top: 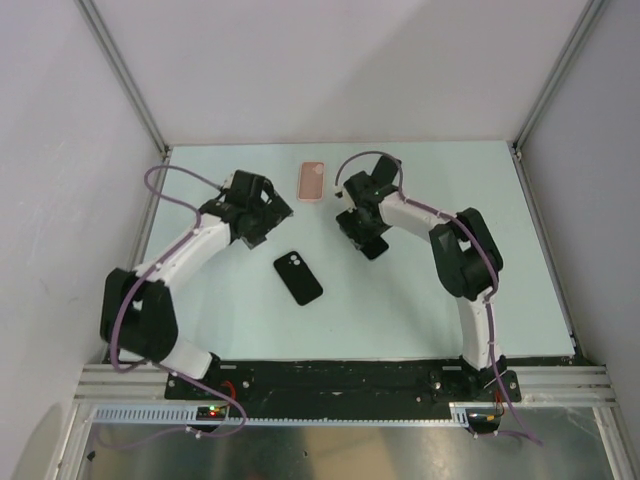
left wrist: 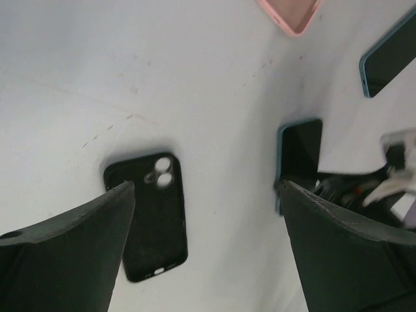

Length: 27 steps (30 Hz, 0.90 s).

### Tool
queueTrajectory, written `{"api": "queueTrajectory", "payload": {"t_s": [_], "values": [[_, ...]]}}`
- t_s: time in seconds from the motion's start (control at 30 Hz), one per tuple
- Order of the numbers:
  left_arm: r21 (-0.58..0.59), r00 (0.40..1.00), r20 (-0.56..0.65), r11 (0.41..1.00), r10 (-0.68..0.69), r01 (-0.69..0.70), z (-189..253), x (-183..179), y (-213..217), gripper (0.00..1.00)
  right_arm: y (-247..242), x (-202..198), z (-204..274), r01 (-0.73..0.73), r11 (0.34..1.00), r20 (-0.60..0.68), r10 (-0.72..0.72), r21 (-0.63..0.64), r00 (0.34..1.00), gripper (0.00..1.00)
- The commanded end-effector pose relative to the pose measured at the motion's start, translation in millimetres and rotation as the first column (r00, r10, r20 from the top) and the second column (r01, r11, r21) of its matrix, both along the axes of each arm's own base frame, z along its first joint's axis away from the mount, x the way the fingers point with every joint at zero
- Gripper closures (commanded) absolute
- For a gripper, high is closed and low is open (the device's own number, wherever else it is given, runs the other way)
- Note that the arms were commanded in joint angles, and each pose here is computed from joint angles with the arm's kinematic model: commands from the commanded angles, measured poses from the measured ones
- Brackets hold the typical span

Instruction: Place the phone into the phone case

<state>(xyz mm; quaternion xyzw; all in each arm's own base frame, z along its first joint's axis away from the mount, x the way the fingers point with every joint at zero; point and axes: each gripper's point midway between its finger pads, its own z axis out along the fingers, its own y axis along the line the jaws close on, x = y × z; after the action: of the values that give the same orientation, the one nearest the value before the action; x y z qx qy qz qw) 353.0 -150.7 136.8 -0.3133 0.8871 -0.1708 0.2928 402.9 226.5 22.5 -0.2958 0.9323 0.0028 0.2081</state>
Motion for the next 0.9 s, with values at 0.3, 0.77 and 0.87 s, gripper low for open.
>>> {"api": "queueTrajectory", "payload": {"t_s": [0.3,0.77,0.87], "values": [[-0.081,0.980,-0.087,0.982,-0.177,0.171,-21,37,-42,0.06,32,-70,-16,0.038,0.984,-0.169,-0.008,0.174,0.986,0.70],[-0.230,0.955,-0.176,0.953,-0.240,0.197,-45,44,-93,0.19,56,-67,-9,0.105,0.916,-0.241,-0.009,0.388,0.970,0.70],[-0.269,0.951,-0.194,0.946,-0.240,0.184,-54,45,-105,0.23,57,-67,-9,0.122,0.901,-0.267,-0.007,0.417,0.964,0.70]]}}
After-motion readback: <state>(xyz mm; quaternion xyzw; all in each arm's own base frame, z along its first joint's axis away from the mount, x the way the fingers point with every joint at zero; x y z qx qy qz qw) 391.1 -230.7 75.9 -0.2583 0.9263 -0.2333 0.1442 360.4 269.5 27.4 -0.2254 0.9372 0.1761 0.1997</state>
